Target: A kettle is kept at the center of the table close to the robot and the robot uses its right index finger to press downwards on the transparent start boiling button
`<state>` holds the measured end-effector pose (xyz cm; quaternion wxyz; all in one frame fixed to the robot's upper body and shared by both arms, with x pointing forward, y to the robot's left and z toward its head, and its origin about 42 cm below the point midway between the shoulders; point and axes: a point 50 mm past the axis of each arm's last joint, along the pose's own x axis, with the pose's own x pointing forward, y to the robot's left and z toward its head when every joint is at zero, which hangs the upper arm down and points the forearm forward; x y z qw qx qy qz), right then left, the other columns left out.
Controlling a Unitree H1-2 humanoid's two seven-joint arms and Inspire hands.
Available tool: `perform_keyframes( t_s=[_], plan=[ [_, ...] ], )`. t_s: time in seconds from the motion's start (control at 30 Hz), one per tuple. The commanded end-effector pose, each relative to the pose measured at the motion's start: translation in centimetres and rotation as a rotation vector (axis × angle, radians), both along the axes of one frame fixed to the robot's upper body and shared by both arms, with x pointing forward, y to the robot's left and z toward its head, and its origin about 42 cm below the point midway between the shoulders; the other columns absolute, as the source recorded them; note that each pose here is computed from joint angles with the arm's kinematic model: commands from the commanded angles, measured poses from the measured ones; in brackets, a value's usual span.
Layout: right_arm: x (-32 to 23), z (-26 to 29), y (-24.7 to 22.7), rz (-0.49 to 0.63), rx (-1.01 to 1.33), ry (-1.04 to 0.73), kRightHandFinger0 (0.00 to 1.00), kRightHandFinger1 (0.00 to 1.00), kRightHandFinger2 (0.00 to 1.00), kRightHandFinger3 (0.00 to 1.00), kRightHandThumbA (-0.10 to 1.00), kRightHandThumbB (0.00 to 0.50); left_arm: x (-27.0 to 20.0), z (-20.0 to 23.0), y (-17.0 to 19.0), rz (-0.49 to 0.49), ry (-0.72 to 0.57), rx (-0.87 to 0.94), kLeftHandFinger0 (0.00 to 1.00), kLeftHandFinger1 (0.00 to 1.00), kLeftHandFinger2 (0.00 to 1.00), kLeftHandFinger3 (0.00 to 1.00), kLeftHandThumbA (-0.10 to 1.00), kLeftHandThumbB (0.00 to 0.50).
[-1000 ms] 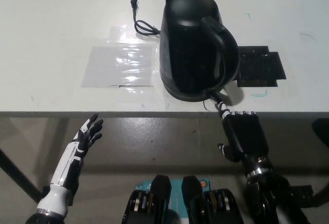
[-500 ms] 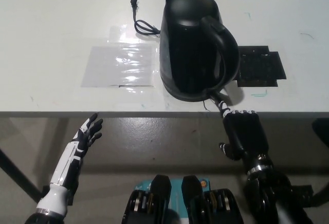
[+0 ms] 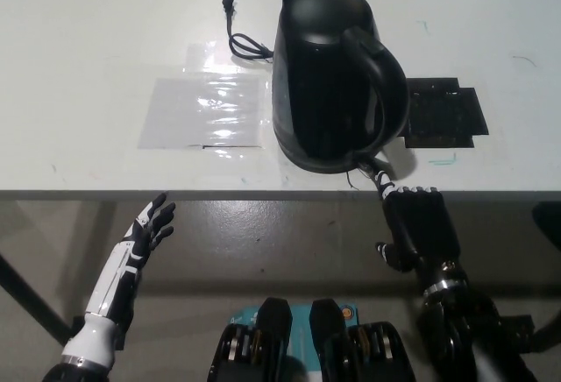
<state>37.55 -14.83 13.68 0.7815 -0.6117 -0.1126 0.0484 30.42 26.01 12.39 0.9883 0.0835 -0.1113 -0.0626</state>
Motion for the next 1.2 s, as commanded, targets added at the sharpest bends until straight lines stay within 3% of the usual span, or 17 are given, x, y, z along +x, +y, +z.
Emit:
perform_keyframes(
  t_s=[0.0, 0.2, 0.43, 0.67, 0.87, 0.97, 1.17],
  plan=[
    [1.3, 1.8, 0.4, 0.003, 0.031, -0.045, 0.00, 0.00, 0.05, 1.00, 1.00, 0.263, 0.5, 1.9, 0.3, -0.024, -0.077, 0.021, 1.00, 1.00, 1.00, 1.00, 1.00, 0.313],
    [1.6, 1.5, 0.5, 0.005, 0.014, -0.024, 0.00, 0.00, 0.11, 1.00, 1.00, 0.262, 0.5, 1.9, 0.2, -0.027, -0.075, 0.023, 1.00, 1.00, 1.00, 1.00, 1.00, 0.301],
    [2.1, 1.1, 0.9, 0.005, 0.017, -0.008, 0.00, 0.00, 0.07, 1.00, 1.00, 0.259, 0.6, 2.0, 0.2, -0.029, -0.079, 0.025, 1.00, 1.00, 1.00, 1.00, 1.00, 0.316],
    [2.6, 0.6, 1.0, -0.001, 0.005, 0.008, 0.00, 0.00, 0.10, 1.00, 1.00, 0.256, 0.7, 2.1, 0.3, -0.027, -0.077, 0.022, 1.00, 1.00, 1.00, 1.00, 1.00, 0.315],
    [2.9, 0.4, 0.9, -0.002, 0.007, 0.021, 0.00, 0.00, 0.06, 1.00, 1.00, 0.254, 0.7, 2.3, 0.2, -0.031, -0.083, 0.030, 1.00, 1.00, 1.00, 1.00, 1.00, 0.316],
    [2.9, 0.2, 0.9, -0.005, -0.003, 0.029, 0.00, 0.00, 0.12, 1.00, 1.00, 0.256, 0.7, 2.2, 0.2, -0.033, -0.081, 0.025, 1.00, 1.00, 1.00, 1.00, 1.00, 0.316],
    [2.4, 0.3, 0.9, 0.002, 0.009, 0.015, 0.00, 0.00, 0.07, 1.00, 1.00, 0.267, 0.7, 2.3, 0.2, -0.031, -0.075, 0.024, 1.00, 1.00, 1.00, 1.00, 1.00, 0.313]
  ],
)
